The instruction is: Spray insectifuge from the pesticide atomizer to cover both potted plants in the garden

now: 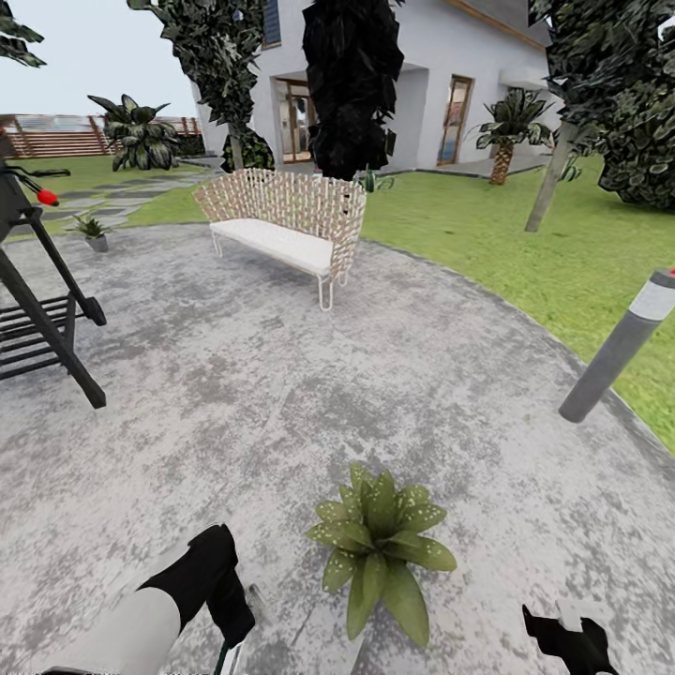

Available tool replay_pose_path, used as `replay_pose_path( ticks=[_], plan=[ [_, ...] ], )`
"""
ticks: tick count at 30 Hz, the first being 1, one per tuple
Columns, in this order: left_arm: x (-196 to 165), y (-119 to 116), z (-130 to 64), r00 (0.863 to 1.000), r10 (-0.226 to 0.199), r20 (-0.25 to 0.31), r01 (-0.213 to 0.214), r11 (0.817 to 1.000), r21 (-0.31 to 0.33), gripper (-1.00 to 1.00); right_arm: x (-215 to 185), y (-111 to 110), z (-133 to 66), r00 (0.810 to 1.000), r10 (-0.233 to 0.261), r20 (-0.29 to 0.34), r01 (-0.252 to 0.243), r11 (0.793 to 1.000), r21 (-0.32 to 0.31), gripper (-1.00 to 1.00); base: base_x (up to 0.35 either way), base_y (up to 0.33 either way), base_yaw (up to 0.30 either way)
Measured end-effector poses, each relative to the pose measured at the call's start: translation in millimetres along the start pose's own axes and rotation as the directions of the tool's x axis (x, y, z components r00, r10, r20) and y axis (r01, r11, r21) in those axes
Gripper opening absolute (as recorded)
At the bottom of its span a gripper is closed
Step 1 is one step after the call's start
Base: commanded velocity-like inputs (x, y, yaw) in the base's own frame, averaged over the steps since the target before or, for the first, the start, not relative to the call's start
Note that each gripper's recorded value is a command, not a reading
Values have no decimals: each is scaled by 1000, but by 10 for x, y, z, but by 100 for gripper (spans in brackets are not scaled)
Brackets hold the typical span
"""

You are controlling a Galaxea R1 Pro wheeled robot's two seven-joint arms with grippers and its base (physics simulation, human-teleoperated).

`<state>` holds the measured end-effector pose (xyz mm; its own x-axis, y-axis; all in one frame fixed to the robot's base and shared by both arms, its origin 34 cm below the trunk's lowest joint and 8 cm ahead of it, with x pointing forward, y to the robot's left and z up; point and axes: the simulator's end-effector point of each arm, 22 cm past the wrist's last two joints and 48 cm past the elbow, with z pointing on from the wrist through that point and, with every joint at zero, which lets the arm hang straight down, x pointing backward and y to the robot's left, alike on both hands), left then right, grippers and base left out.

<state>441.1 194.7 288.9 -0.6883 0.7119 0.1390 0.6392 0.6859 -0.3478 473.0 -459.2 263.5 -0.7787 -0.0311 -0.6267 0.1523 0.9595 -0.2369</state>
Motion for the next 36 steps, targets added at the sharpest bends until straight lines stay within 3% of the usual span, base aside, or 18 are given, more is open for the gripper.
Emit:
replay_pose_path(
  ticks=[10, 25, 36],
  plan=[
    [-17, 77, 7, 1000, -2, 4, 2, 999, -41, -100, -1, 13, -1, 1000, 0, 0, 0, 1000, -3, 100, 42, -151, 23],
    [-26, 73, 6, 1000, -3, 6, 3, 999, -40, -100, 1, 27, 0, 1000, 0, 0, 0, 1000, -5, 100, -59, -248, 255],
    [-24, 86, -4, 1000, -5, 7, 5, 999, -43, -100, -4, 19, 0, 1000, 2, 1, -2, 1000, -3, 100, -8, -10, 57]
  ],
)
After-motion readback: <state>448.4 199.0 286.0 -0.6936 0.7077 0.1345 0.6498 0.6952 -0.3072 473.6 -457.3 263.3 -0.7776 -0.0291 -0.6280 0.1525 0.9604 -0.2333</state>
